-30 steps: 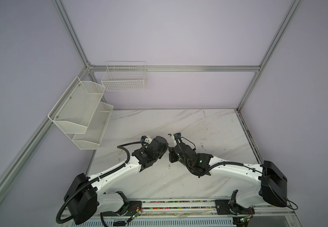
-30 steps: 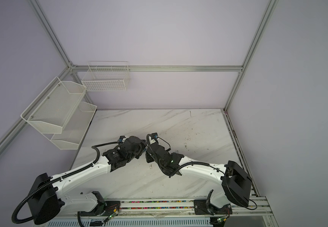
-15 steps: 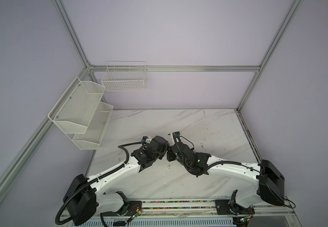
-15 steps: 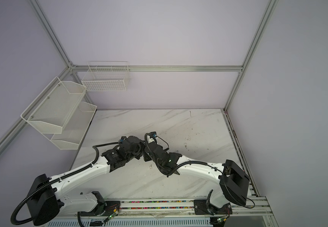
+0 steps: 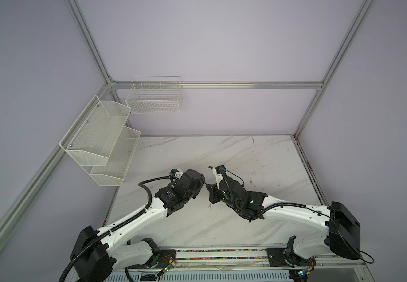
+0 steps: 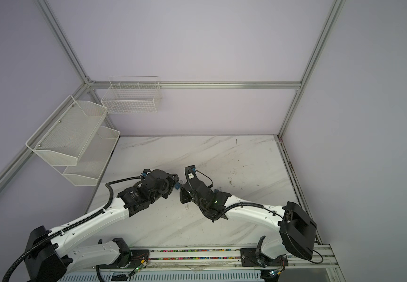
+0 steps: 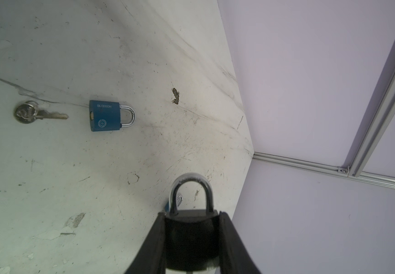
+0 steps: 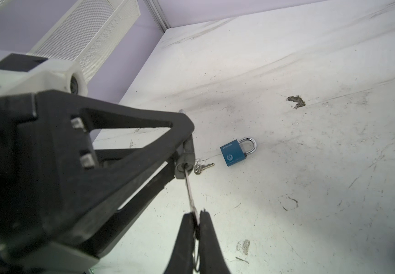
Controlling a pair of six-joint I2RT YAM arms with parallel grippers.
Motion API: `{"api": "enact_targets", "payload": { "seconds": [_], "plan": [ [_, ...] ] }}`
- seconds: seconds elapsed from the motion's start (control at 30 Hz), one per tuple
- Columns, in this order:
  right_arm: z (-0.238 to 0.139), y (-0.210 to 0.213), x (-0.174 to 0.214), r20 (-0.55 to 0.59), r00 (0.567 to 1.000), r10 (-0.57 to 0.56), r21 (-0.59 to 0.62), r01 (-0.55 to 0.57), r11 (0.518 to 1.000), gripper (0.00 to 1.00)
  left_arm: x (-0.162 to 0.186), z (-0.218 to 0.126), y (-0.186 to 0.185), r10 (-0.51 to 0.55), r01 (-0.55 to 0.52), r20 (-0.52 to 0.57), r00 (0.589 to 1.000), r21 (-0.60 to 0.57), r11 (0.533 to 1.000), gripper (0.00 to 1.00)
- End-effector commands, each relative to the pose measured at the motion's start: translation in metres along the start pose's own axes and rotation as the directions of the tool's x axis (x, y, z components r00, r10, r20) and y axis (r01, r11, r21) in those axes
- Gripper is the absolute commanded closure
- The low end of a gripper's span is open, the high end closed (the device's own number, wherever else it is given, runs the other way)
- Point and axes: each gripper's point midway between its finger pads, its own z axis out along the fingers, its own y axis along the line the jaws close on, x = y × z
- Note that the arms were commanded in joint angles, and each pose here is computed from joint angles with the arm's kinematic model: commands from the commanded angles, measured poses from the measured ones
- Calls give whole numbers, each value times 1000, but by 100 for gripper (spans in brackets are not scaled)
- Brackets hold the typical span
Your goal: Unlock with the key
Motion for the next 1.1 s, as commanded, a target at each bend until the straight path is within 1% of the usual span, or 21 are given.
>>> {"api": "enact_targets", "payload": {
  "seconds": [0.0,0.17,0.37,0.57,0.77,0.87,0.9,0.97,1.07],
  "plan": [
    [6,5,-15,30,1000,-2,-4,2,1000,100,-1,-6,-9,3,-3,-2,1000,44,999,100],
    [-2,-3,-24,58,998,14,16,-15,1000,100,-2,-6,-7,-2,2,1,1000,39,999,100],
    [0,1,-35,81,996,-27,30,25,999,100,2,-4,-12,2,-2,-16,1000,37,999,100],
    [-4,3,-40,101,995,-28,21,26,999,100,1,-2,-8,9,-9,-9,1000,13,1000,100],
    [7,-11,-34,89,994,-60,109,50,993,100,9,-4,-20,-6,8,-55,998,41,999,100],
    [12,-18,-35,99,992,-73,168,55,984,100,15,-6,-27,10,-7,-71,997,37,999,100],
    [14,-16,-37,106,992,-69,165,50,985,100,19,-4,-27,10,-7,-82,997,31,999,100],
    [13,-4,-45,121,991,-57,120,43,992,100,25,0,-26,18,-16,-97,995,17,1000,100],
    [12,11,-58,143,989,-47,78,36,996,100,30,4,-21,16,-16,-97,995,-8,1000,100]
  ]
}}
